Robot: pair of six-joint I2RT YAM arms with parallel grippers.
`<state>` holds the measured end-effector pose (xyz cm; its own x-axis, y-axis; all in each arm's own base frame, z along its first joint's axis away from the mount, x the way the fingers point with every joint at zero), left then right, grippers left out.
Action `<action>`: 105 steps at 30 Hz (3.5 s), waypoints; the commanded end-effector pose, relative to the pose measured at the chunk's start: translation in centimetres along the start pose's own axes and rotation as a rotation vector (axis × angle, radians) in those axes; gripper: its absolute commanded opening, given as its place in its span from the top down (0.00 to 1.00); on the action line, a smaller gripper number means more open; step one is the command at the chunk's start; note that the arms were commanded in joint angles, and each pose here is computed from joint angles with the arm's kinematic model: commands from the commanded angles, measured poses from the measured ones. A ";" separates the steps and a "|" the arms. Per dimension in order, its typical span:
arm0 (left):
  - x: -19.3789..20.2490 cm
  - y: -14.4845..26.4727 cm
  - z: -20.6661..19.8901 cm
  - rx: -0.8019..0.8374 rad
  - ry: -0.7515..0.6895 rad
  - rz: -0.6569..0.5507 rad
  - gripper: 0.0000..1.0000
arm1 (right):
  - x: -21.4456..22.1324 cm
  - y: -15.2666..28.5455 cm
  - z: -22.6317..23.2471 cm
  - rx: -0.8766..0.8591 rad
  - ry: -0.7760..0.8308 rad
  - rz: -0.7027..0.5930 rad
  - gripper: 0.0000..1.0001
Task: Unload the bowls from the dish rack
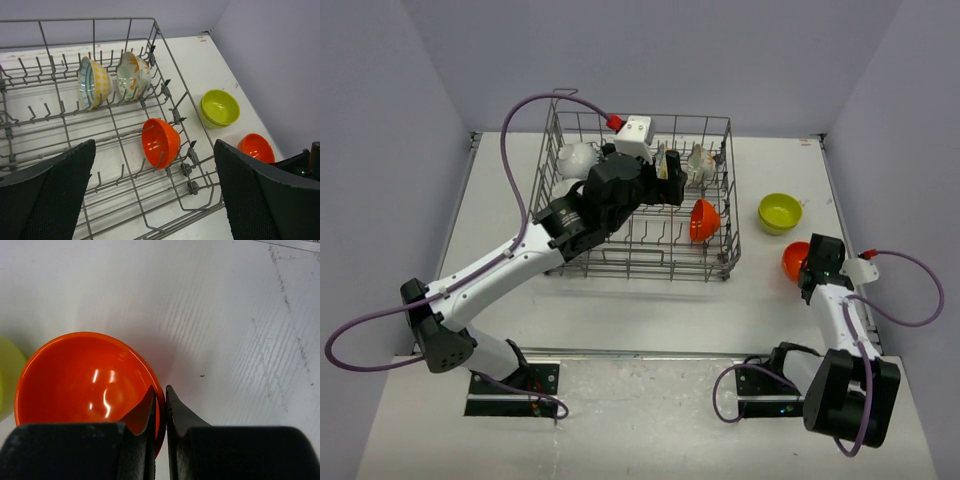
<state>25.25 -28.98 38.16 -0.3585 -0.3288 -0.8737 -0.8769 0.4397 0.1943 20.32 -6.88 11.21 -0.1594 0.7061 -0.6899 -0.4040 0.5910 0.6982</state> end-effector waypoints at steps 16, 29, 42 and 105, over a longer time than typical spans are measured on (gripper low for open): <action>2.6 -4.2 -0.5 0.070 0.051 0.152 0.00 | -3.5 -1.0 2.2 -0.119 0.038 -0.017 0.54; 7.0 -9.4 0.1 0.266 0.255 0.355 0.00 | -8.1 10.6 3.9 -0.607 -0.004 -0.160 0.01; 13.3 -15.1 1.5 0.195 0.367 0.461 0.13 | -6.3 20.0 3.1 -1.112 0.175 -0.096 0.01; 5.9 -12.9 0.1 0.775 0.597 0.304 1.00 | -7.3 24.3 2.7 -1.269 0.237 -0.147 0.01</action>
<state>34.81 -37.62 18.19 -0.9207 -0.2998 -0.2499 -0.3595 0.9006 0.2443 14.22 3.25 32.60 -0.1732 0.5301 -0.8301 -0.9767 -0.2011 0.0753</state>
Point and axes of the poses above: each gripper's point midway between its finger pads, its own y axis back along the fingers, its own z axis along the line the jaws close on, x = y × z, the point moved 7 cm from there along y, back along the fingers, and after that the axes turned 10 degrees about y, right-handed, at the moved point
